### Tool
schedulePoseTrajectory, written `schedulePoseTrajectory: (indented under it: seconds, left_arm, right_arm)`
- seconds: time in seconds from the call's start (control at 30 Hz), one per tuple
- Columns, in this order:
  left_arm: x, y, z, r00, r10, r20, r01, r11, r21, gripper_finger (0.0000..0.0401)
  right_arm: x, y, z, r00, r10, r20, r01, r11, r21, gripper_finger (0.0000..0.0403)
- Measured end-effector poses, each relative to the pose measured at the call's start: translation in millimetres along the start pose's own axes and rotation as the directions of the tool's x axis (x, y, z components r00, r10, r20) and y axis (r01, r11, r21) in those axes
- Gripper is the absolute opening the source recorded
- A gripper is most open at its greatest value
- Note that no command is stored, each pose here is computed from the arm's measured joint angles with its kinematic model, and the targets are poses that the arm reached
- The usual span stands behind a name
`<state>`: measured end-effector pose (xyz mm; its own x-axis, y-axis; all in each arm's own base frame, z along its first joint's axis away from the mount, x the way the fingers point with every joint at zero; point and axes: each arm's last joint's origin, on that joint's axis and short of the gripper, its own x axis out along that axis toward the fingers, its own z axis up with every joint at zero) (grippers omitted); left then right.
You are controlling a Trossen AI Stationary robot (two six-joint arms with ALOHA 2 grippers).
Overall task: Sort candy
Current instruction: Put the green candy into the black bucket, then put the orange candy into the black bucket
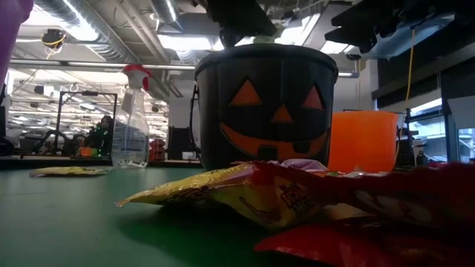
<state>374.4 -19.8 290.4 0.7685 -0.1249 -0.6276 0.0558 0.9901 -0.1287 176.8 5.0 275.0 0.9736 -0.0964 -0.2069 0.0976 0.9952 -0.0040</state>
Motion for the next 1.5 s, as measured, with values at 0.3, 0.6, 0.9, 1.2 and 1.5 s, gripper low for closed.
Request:
schedulePoseTrajectory:
  seconds: [0.3,0.6,0.9,1.2,1.5]
  left_arm:
    - [0.4,2.3,-0.4,0.998,0.057,0.007,-0.057,0.998,-0.002,0.0073]
    - [0.1,3.1,4.6,0.984,0.167,0.067,-0.171,0.983,0.06,0.0123]
    - [-6.6,1.9,7.5,0.977,0.195,0.091,-0.206,0.967,0.146,0.0133]
    - [-56.0,14.0,9.7,0.944,0.315,0.1,-0.328,0.929,0.173,0.0132]
    - [-75.2,20.2,-26.7,0.912,0.3,0.281,-0.34,0.935,0.104,0.0131]
  right_arm:
    - [0.0,0.0,0.0,1.0,0.0,0.0,0.0,1.0,0.003,0.0234]
    - [-0.1,0.2,-3.0,0.999,0.008,-0.032,-0.007,1.0,0.011,0.0234]
    - [-5.1,1.3,-7.9,0.98,0.061,-0.19,-0.034,0.989,0.146,0.0233]
    - [-20.9,9.8,-14.2,0.843,0.006,-0.538,0.172,0.944,0.28,0.0233]
    - [-25.6,34.2,-34.2,0.686,0.116,-0.718,0.221,0.907,0.358,0.0234]
